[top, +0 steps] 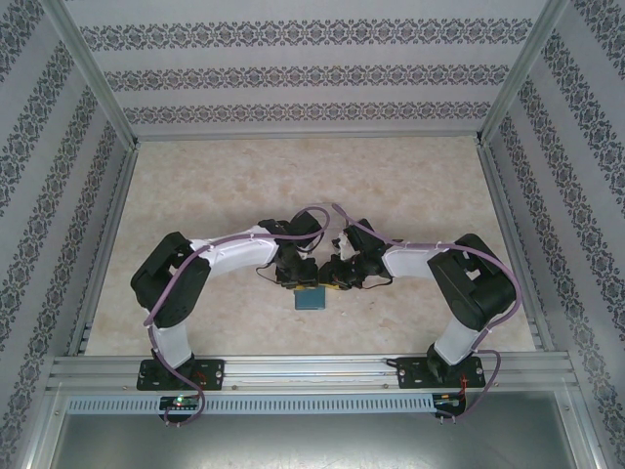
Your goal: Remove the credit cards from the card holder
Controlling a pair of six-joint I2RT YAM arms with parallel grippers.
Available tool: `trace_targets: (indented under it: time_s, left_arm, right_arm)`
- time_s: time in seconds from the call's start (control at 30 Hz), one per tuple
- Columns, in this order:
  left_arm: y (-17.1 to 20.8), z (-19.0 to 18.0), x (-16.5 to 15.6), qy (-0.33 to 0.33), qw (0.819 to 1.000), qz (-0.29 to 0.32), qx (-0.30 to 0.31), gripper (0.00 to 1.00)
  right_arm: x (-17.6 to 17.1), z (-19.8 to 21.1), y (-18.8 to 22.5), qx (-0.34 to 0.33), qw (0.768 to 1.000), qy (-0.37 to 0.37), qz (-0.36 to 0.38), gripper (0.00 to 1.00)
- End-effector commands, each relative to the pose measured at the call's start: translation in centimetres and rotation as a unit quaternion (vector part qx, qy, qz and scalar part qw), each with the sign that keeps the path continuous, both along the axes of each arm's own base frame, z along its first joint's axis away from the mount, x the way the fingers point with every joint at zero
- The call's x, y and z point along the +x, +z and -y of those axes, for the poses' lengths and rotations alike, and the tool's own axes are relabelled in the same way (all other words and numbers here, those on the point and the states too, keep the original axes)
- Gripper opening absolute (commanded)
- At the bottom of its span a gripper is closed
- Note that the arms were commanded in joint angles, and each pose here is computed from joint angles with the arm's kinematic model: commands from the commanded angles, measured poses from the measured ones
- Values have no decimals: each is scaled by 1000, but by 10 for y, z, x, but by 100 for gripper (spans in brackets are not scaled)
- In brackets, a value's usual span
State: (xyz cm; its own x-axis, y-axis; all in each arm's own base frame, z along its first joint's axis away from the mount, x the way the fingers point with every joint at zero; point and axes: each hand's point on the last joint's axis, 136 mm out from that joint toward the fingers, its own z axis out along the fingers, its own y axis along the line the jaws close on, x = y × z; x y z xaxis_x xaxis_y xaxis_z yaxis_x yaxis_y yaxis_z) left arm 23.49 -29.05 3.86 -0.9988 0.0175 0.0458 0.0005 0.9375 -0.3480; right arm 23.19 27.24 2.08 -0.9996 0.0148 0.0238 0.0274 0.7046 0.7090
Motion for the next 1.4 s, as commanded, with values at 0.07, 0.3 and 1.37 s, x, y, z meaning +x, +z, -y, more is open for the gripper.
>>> trace_targets:
  time_s: [0.07, 0.3, 1.37]
  left_arm:
    - [-15, -3, -8, -21, 999, -13, 26, 28]
    - [-26, -12, -14, -31, 998, -30, 54, 33]
    - [3, -34, -4, -22, 995, 25, 98, 8]
  right_arm:
    - [-8, 2, -11, -17, 1000, -1, -24, 22]
    - [-7, 0, -10, -16, 1000, 1, -24, 22]
    - [-9, 10, -14, -34, 999, -9, -27, 20]
